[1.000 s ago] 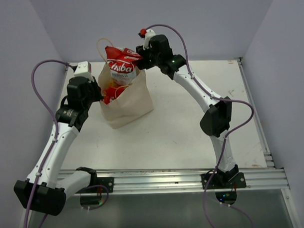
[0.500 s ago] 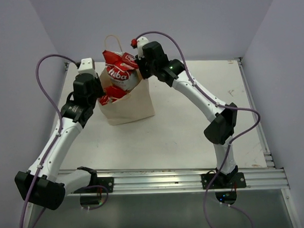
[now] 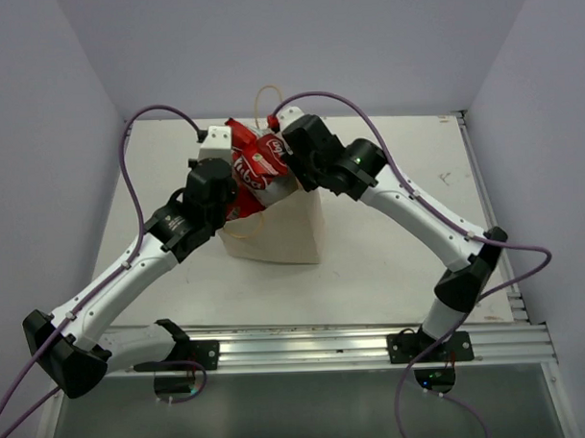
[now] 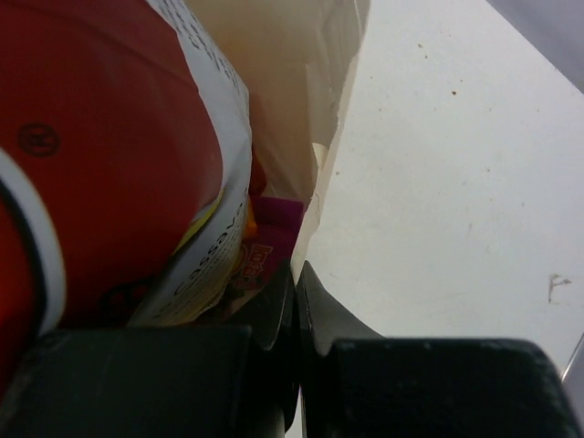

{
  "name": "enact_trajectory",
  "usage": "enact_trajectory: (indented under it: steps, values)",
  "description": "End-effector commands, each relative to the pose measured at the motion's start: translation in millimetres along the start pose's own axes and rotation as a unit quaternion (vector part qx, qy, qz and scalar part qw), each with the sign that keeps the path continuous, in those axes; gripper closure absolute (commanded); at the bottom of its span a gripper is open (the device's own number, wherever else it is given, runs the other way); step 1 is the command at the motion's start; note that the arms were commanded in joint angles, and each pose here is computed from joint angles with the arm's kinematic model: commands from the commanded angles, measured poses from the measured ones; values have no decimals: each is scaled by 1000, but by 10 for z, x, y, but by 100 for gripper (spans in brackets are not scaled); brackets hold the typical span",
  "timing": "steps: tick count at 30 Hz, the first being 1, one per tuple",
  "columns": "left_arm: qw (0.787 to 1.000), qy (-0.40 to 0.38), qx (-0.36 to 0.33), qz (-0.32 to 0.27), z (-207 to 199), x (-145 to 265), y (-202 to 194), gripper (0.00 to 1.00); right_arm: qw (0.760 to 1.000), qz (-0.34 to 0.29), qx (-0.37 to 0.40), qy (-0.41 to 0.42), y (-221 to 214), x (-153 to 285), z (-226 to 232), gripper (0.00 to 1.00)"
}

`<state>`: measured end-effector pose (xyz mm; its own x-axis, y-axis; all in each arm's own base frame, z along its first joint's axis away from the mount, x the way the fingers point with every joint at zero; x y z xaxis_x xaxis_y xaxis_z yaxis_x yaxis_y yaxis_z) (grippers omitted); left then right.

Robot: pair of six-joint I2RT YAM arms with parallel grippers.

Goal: Place the snacks into the paper bag

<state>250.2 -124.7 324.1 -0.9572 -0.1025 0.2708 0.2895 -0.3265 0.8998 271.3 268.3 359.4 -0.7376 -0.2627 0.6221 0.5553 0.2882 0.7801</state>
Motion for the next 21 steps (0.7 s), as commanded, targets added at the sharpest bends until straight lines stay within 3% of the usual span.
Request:
enact_trajectory:
  steps: [1, 5, 15, 21]
  values:
    - [985, 65, 123, -105, 255, 201, 481, 100, 997, -56, -45, -17, -90, 365, -176, 100]
    - [987, 65, 128, -69, 154, 228, 205, 100, 996, -32, -82, -23, -445, 376, -238, 100]
    - [969, 100, 119, -190, 161, 629, 1147, 100, 985, -128, -108, -40, 196, 881, -388, 100]
    - [975, 102, 84, -178, 21, 716, 1048, 100, 988, -109, -101, -50, 82, 880, -408, 100]
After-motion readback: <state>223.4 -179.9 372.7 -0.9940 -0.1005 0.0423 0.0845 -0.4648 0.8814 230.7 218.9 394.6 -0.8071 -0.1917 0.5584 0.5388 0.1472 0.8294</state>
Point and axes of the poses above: each gripper's point midway between its finger pads, its own x axis back along the fingers, its own z axis along the line the jaws close on, y = z × x, the point moved 9 cm from there along x, back along the fingers, and after that the axes turned 13 degrees about -x, right-handed, at the moved point
